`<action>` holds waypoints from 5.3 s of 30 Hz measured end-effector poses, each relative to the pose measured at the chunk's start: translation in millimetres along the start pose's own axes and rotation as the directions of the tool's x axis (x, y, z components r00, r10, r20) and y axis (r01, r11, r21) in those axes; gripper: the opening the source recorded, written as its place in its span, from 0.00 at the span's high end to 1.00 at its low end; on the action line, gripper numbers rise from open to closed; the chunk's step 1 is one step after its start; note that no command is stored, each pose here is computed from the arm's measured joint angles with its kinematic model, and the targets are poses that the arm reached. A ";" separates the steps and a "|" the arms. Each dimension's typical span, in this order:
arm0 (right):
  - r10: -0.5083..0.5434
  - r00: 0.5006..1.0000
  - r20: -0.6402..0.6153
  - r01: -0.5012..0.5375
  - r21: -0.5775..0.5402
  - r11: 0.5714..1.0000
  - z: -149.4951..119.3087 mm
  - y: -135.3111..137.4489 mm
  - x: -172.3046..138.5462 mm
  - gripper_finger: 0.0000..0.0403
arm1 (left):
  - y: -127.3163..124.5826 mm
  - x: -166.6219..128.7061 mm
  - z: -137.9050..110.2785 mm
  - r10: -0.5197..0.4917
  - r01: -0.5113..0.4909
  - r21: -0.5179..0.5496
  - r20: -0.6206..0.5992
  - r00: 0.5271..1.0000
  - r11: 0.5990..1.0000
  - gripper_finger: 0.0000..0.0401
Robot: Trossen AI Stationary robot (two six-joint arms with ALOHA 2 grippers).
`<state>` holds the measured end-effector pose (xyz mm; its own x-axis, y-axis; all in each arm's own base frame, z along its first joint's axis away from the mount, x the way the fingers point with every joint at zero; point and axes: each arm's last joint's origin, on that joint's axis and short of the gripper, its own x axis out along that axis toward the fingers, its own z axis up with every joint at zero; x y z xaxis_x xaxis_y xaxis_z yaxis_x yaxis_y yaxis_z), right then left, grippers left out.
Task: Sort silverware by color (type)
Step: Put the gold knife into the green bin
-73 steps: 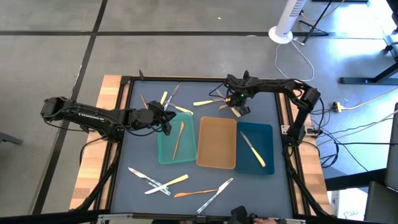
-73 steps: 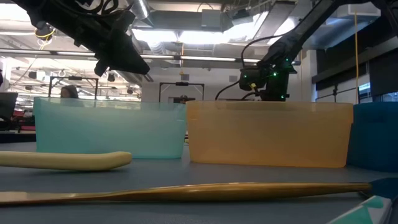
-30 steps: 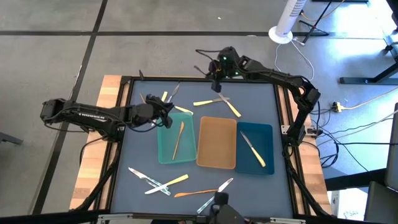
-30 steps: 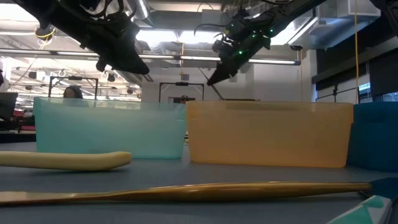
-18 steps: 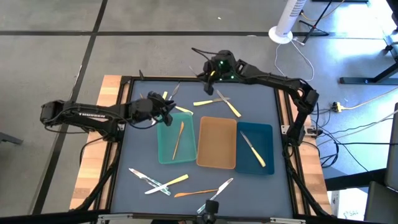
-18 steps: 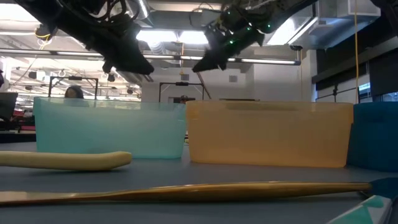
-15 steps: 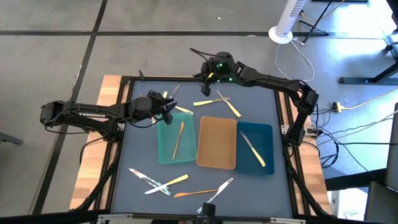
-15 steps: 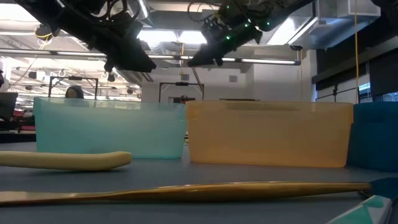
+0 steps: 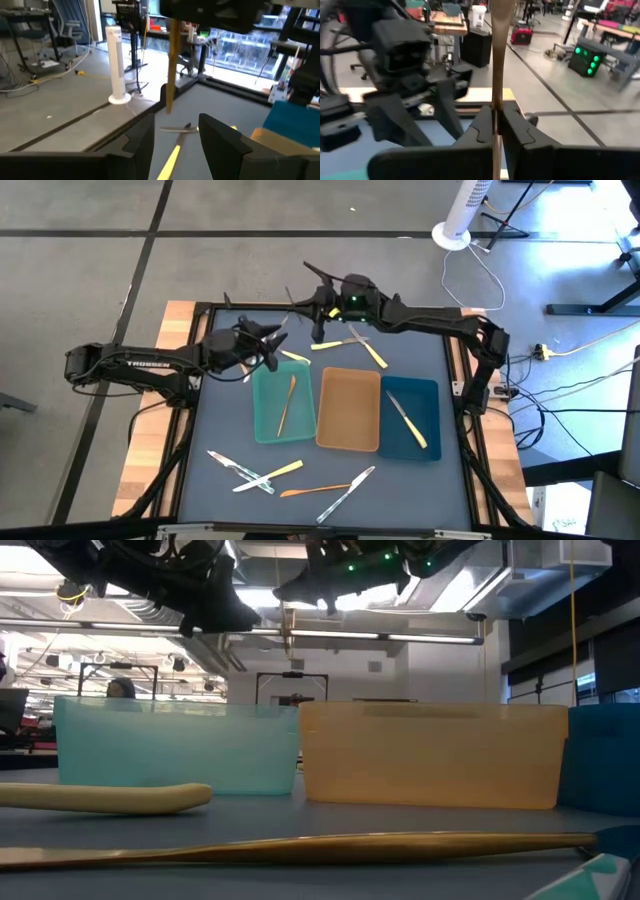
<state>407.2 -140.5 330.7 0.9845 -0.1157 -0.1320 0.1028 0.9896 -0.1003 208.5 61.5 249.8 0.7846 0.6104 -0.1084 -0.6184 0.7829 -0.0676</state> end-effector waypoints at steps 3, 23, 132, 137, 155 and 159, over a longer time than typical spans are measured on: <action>0.017 1.000 0.021 -0.017 -0.009 1.000 2.9 8.2 1.8 0.99 | -0.4 -0.1 3.8 -0.005 0.006 -0.017 0.037 0.999 1.000 0.63; 0.110 0.990 0.088 -0.107 -0.038 0.994 12.9 45.1 7.3 0.99 | -5.2 -1.0 9.2 -0.130 0.130 -0.004 0.083 0.988 0.991 0.63; 0.028 0.810 -0.585 0.050 0.116 0.992 -34.1 46.4 -28.9 0.60 | -44.8 -37.8 -49.6 -0.458 0.145 -0.540 -0.506 0.731 0.829 0.92; 0.023 0.827 -0.561 0.050 0.114 0.992 -31.8 46.0 -27.2 0.60 | -57.1 -47.0 -61.8 -0.455 0.081 -0.555 -0.579 0.677 0.828 0.92; 0.020 0.836 -0.548 0.050 0.112 0.992 -30.5 45.7 -26.4 0.60 | -86.1 -50.8 -111.5 -0.372 -0.123 -0.506 -0.759 0.535 0.854 0.91; 0.020 0.836 -0.548 0.050 0.112 0.992 -30.5 45.7 -26.4 0.60 | -87.0 -47.4 -117.6 -0.355 -0.166 -0.499 -0.777 0.519 0.850 0.91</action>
<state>381.6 -94.8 299.6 0.7476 -0.1235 -0.6526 0.1670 0.9859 0.0046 219.9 -49.7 144.2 0.5931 -0.0545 -0.8033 -0.6779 0.5045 -0.5347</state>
